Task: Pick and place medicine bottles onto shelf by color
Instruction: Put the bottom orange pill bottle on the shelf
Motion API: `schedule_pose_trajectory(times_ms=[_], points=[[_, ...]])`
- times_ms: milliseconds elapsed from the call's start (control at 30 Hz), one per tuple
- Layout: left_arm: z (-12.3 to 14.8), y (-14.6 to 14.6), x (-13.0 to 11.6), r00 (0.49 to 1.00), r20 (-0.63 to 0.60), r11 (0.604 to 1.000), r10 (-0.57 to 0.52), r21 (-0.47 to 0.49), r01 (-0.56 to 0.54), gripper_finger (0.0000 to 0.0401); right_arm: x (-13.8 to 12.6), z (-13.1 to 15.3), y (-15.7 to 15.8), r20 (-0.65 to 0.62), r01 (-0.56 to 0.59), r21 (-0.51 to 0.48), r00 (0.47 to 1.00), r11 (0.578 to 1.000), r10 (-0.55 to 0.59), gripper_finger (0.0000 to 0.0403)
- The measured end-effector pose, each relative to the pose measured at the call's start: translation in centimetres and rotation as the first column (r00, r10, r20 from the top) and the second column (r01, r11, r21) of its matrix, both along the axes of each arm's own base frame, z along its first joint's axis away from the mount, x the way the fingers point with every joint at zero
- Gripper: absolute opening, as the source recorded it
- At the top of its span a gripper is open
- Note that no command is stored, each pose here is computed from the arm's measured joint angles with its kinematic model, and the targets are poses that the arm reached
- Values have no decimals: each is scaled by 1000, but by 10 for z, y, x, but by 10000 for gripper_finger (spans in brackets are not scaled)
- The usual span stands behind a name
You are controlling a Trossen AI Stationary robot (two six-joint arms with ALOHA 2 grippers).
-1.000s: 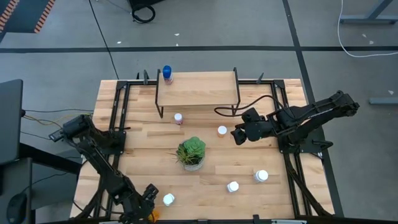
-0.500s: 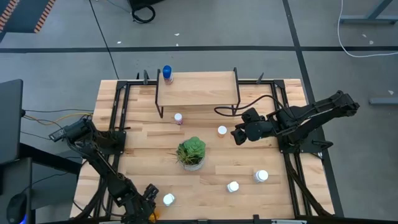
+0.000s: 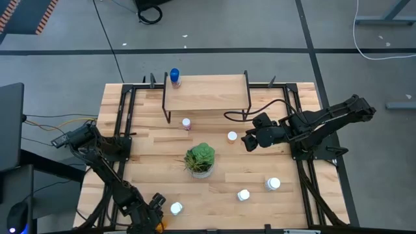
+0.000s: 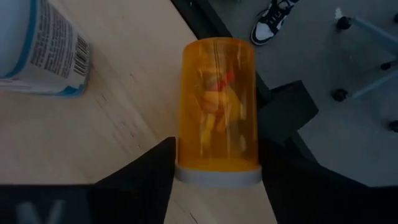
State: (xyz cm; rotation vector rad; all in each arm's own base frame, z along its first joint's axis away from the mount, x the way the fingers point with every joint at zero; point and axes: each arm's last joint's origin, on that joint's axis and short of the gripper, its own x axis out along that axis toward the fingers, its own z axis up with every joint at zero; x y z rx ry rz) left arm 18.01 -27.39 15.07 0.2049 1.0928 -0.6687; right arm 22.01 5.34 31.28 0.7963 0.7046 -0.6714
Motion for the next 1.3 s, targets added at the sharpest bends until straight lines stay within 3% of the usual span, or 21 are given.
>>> schedule_pose_trajectory(times_ms=[267, 600, 700, 833, 1000, 1167, 1300], points=[[5, 6, -1, 997, -73, 1000, -10, 6, 11, 216, 0, 0, 0, 0, 0, -1, 1000, 1000, 0, 310], [60, 44, 14, 964, -229, 974, 138, 210, -89, 206, 2, 1, 0, 21, -4, -1, 1000, 1000, 4, 310], [80, 63, 22, 942, -261, 953, 213, 267, -142, 207, 6, 4, 2, 58, -56, -20, 997, 998, 57, 310], [113, 95, 35, 906, -277, 926, 321, 292, -239, 216, 15, 12, 5, 118, -206, -109, 969, 973, 218, 310], [166, 146, 50, 839, -247, 864, 485, 282, -417, 212, 24, 22, 6, 220, -254, -183, 931, 950, 291, 310], [219, 199, 63, 767, -153, 777, 624, 232, -586, 210, 36, 38, 1, 399, -178, -207, 883, 962, 249, 310], [257, 240, 69, 705, -16, 700, 709, 138, -701, 217, 51, 46, -3, 506, -103, -259, 832, 960, 226, 310]])
